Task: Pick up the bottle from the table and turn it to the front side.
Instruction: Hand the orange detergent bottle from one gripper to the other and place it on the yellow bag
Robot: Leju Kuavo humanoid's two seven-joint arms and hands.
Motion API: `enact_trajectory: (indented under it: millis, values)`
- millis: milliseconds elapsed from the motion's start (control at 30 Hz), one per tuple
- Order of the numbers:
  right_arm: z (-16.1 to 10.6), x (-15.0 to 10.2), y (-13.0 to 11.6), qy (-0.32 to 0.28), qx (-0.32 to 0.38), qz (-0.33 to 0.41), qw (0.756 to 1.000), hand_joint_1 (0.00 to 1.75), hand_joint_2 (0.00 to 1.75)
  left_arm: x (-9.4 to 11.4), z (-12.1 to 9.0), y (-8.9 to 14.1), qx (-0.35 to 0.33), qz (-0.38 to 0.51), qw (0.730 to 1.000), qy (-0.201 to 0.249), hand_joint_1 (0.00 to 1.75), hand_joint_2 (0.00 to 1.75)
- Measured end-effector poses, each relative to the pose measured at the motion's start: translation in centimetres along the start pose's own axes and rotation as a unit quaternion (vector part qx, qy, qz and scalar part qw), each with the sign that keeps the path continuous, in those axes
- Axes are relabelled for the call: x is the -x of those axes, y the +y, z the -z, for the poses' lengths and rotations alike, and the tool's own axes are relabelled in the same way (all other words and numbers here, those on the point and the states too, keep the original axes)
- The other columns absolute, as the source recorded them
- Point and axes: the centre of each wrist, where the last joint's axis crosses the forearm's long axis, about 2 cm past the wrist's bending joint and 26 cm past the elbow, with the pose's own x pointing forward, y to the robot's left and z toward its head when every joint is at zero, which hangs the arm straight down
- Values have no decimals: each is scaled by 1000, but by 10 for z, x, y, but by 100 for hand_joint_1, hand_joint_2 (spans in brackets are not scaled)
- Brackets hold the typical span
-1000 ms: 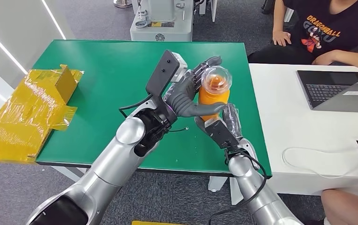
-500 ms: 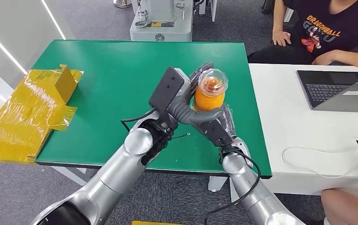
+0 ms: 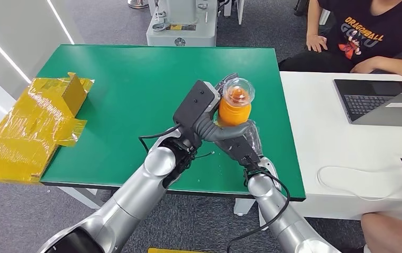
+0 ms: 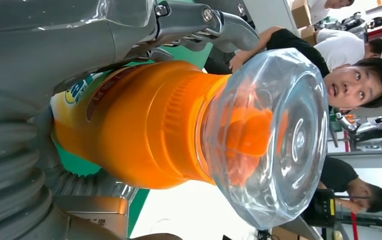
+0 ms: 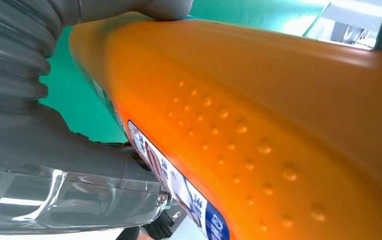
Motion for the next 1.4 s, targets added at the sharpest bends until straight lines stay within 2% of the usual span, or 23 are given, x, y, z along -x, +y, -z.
enact_trajectory:
  millis: [333, 767, 967, 1100, 1133, 1167, 1267, 1300, 1400]
  values:
    - [2, 3, -1, 11, -1, -6, 1000, 175, 175, 3, 1, -2, -14, -3, 1000, 20, 0, 175]
    - [0, 5, -1, 8, -7, -17, 1000, 175, 175, 3, 3, 2, -25, -5, 1000, 13, 0, 175]
    - [-2, 2, 0, -3, -31, -14, 999, 175, 175, -12, 14, 28, -38, 17, 999, 12, 0, 175]
    - [0, -1, 0, -5, -35, -19, 999, 175, 175, -18, 19, 42, -48, 24, 999, 8, 10, 175]
    - [1, -1, -1, -6, -36, -19, 999, 175, 175, -19, 20, 45, -49, 25, 998, 7, 15, 175]
    - [1, -2, -1, -5, -36, -19, 999, 175, 175, -20, 20, 47, -51, 25, 998, 7, 48, 175]
    - [2, -3, -1, -5, -36, -19, 999, 175, 175, -22, 21, 51, -55, 27, 998, 5, 163, 175]
    - [3, -3, -1, -5, -36, -19, 999, 175, 175, -22, 21, 52, -56, 27, 998, 5, 172, 175]
    - [3, -3, -2, -6, -36, -19, 999, 175, 175, -22, 22, 53, -59, 27, 998, 4, 175, 175]
